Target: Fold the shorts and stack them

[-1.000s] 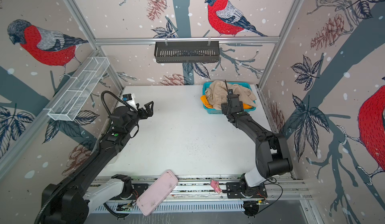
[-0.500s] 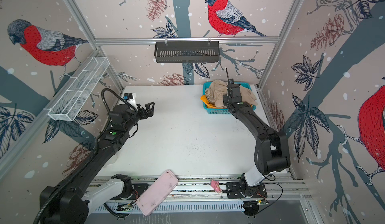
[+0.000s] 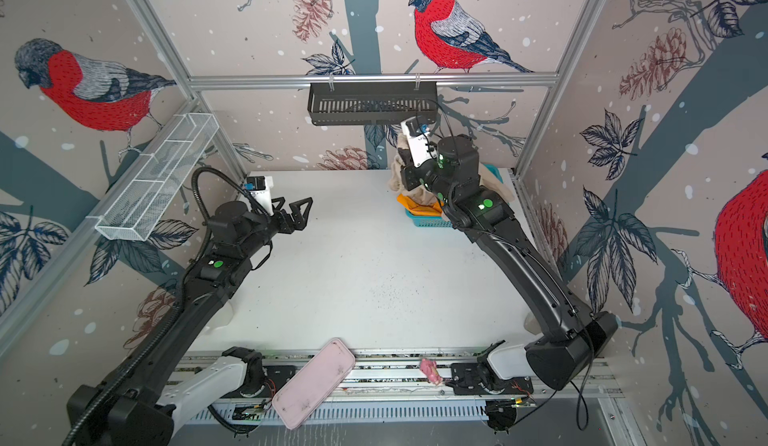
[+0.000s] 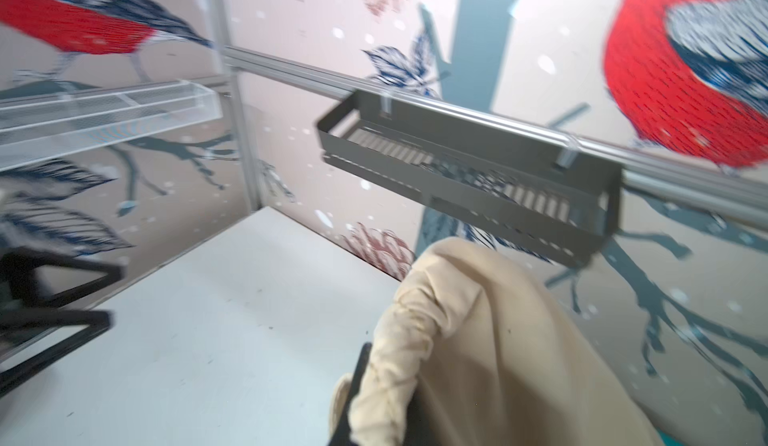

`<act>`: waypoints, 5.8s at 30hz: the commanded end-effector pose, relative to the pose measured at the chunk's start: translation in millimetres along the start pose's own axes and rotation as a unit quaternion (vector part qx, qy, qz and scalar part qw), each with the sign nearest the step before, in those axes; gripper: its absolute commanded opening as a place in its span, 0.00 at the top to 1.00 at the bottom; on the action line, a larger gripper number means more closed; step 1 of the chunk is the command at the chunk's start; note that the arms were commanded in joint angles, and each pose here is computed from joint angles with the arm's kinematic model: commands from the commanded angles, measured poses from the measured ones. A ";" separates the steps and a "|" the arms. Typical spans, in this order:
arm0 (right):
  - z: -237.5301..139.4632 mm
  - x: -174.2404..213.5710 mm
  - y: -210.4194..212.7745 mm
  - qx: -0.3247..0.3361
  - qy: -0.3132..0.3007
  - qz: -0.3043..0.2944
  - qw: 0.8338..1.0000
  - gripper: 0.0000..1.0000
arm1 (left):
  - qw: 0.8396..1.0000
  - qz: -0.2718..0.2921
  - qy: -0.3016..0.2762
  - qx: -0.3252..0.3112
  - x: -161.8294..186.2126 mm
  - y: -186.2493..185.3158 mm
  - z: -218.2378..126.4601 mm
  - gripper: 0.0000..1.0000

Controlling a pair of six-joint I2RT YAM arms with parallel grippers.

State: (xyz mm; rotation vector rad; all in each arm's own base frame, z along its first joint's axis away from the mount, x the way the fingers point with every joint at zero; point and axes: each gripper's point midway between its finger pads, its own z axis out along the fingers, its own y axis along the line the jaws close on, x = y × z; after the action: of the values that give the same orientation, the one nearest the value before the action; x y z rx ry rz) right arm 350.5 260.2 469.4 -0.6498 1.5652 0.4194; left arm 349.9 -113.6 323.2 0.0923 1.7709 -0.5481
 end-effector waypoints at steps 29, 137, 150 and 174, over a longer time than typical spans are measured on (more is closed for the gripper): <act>-71.0 17.8 -4.0 -0.161 -0.066 0.051 0.983 0.98 | 0.948 0.206 0.060 0.237 89.6 -115.8 46.5 0.03; 178.1 172.5 14.5 -0.195 0.074 -0.007 0.978 0.98 | 0.897 0.119 0.179 -0.387 -22.8 164.1 82.3 1.00; 250.6 224.8 15.5 -0.162 0.113 -0.033 0.980 0.25 | 0.905 0.113 0.222 -0.344 47.7 212.6 158.5 0.43; 28.6 330.3 -139.8 0.085 0.380 -0.040 0.920 0.14 | 0.959 -0.034 0.262 -0.103 87.2 77.1 111.1 0.03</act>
State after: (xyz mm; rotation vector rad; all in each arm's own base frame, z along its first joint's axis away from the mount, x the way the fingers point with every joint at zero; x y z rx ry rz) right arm 446.8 127.5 158.9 -0.7873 2.2622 -0.0081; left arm 457.0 -100.0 188.5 0.0269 2.3802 -0.3579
